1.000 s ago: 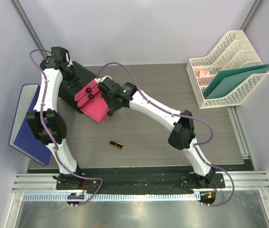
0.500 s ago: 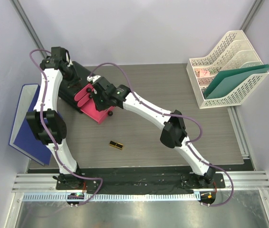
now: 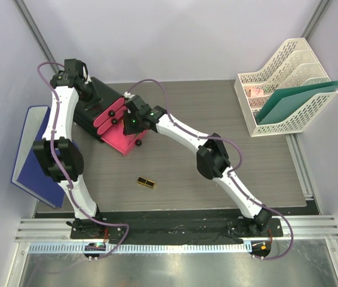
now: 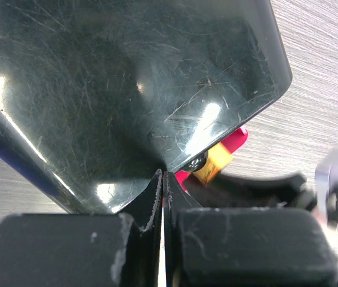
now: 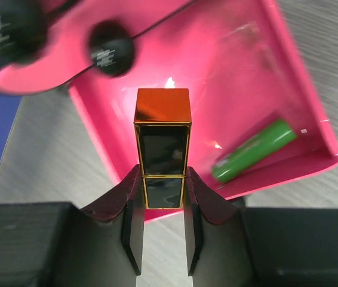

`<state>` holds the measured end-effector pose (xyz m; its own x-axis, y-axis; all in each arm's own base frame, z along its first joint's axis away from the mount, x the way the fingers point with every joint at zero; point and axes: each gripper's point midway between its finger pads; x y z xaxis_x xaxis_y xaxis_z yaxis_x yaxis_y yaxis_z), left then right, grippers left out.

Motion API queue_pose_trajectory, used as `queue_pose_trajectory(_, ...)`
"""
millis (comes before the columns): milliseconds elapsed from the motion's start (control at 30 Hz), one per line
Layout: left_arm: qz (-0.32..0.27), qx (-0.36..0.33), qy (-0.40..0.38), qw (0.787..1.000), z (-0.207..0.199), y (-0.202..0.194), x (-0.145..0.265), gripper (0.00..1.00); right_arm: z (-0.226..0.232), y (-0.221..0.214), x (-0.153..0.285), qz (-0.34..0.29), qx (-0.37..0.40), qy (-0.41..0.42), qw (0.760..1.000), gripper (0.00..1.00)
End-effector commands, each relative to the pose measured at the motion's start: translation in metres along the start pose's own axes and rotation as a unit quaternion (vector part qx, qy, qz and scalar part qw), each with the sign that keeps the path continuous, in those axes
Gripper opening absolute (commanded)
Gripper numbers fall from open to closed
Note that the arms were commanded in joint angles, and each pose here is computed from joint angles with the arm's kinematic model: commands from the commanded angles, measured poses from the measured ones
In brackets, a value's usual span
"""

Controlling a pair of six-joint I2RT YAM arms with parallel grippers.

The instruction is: Organize the makeup

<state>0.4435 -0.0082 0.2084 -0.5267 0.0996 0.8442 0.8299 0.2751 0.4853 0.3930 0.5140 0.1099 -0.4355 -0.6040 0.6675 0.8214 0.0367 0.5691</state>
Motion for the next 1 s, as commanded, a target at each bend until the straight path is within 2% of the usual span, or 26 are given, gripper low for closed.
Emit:
queue_pose_trajectory(0, 0.044, -0.006, 0.013, 0.999, 0.009, -0.020, -0.002, 0.00, 0.016, 0.039, 0.008, -0.050, -0.043, 0.042, 0.997, 0.10)
queue_pose_trajectory(67, 0.044, -0.006, 0.013, 0.999, 0.009, -0.020, -0.002, 0.00, 0.012, 0.041, 0.006, -0.052, -0.049, 0.039, 0.997, 0.19)
queue_pose_trajectory(100, 0.045, -0.006, 0.014, 0.999, 0.009, -0.020, -0.002, 0.00, 0.008, 0.041, 0.004, -0.051, -0.052, 0.036, 0.997, 0.31)
queue_pose_trajectory(200, 0.045, -0.006, 0.012, 0.999, 0.009, -0.020, -0.002, 0.00, 0.003, 0.038, 0.002, -0.044, -0.057, 0.034, 0.997, 0.54)
queue_pose_trajectory(400, 0.047, -0.005, 0.011, 0.999, 0.009, -0.021, -0.004, 0.00, 0.003, 0.025, 0.003, -0.018, -0.048, 0.046, 0.998, 0.79)
queue_pose_trajectory(567, 0.047, -0.005, 0.010, 0.999, 0.008, -0.020, -0.004, 0.00, 0.009, 0.033, 0.029, -0.025, -0.019, 0.052, 0.998, 0.82)
queue_pose_trajectory(667, 0.046, -0.005, 0.008, 0.999, 0.007, -0.019, -0.004, 0.00, 0.011, 0.034, 0.060, -0.021, 0.016, 0.050, 0.998, 0.82)
queue_pose_trajectory(767, 0.044, -0.004, 0.006, 0.999, 0.006, -0.017, -0.003, 0.00, 0.008, 0.018, 0.089, 0.007, 0.066, 0.039, 0.997, 0.82)
queue_pose_trajectory(800, 0.045, -0.004, 0.007, 0.999, 0.006, -0.017, -0.003, 0.00, -0.001, 0.000, 0.092, 0.033, 0.078, 0.021, 0.996, 0.83)
queue_pose_trajectory(867, 0.045, -0.005, 0.007, 0.999, 0.007, -0.017, -0.004, 0.00, 0.005, -0.008, 0.115, 0.030, 0.127, 0.012, 0.991, 0.84)
queue_pose_trajectory(967, 0.047, -0.007, 0.010, 0.999, 0.008, -0.017, -0.005, 0.00, 0.000, -0.047, 0.135, 0.075, 0.178, -0.011, 0.981, 0.85)
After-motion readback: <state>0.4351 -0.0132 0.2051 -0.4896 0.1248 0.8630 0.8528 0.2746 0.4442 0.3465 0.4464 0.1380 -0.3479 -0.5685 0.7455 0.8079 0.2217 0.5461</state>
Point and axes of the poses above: each gripper's point midway between its finger pads, its own x axis back along the fingers, its own z axis along the line the jaws close on, y = z × x, and after that the axes turned 8 degrees about -x, right-handed
